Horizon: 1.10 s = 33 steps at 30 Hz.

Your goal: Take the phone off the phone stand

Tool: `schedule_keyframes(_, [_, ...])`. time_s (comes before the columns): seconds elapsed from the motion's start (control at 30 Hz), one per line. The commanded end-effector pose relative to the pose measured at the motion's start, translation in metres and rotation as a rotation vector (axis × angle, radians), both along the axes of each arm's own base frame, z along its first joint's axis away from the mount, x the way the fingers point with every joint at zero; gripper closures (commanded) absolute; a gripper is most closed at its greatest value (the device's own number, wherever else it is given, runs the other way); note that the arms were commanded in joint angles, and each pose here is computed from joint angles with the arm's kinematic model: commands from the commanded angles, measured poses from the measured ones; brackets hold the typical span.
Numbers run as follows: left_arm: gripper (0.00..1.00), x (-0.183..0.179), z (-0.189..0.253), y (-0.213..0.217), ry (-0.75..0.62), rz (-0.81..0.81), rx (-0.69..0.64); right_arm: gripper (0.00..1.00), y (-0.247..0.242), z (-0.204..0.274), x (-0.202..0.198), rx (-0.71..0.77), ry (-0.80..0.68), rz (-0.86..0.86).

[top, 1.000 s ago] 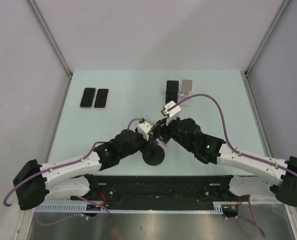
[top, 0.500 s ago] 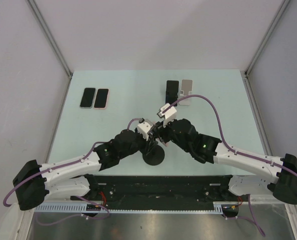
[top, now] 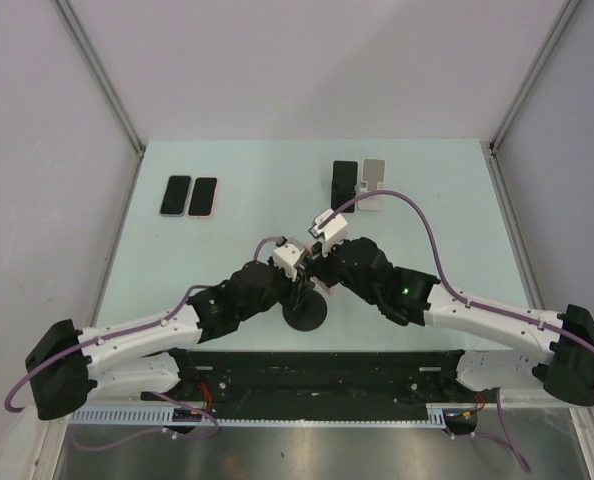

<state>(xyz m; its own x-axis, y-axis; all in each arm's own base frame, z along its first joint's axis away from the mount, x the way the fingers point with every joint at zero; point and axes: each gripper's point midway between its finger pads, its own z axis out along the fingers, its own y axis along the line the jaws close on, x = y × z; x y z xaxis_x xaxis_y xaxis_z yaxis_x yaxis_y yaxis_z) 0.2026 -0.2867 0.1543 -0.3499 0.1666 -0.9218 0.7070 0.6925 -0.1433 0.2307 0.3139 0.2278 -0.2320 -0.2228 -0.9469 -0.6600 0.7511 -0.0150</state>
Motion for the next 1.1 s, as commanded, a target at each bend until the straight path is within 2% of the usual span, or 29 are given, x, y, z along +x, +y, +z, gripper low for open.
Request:
schedule_keyframes(0.0, [1.0, 0.035, 0.008, 0.037, 0.007, 0.304, -0.012, 1.0, -0.007, 0.031, -0.012, 0.016, -0.01, 0.016])
schedule_keyframes(0.17, [1.0, 0.046, -0.004, 0.059, 0.112, 0.391, -0.075, 1.0, -0.014, 0.027, -0.026, -0.041, 0.018, 0.044])
schedule_keyframes(0.37, [1.0, 0.049, -0.007, 0.071, 0.127, 0.413, -0.067, 1.0, -0.019, 0.023, -0.03, -0.061, 0.036, 0.046])
schedule_keyframes(0.53, [1.0, 0.042, -0.009, 0.063, 0.133, 0.356, -0.06, 1.0, -0.023, 0.043, -0.015, 0.037, 0.014, -0.044])
schedule_keyframes(0.7, [1.0, 0.03, -0.009, 0.054, 0.074, 0.297, 0.0, 1.0, -0.029, 0.064, 0.002, 0.169, 0.022, -0.131])
schedule_keyframes(0.87, [1.0, 0.024, -0.009, 0.056, 0.039, 0.305, 0.018, 1.0, -0.039, 0.076, 0.01, 0.27, 0.06, -0.212])
schedule_keyframes(1.07, [1.0, 0.021, -0.013, 0.066, 0.028, 0.336, 0.012, 1.0, -0.059, 0.072, 0.02, 0.281, 0.081, -0.323])
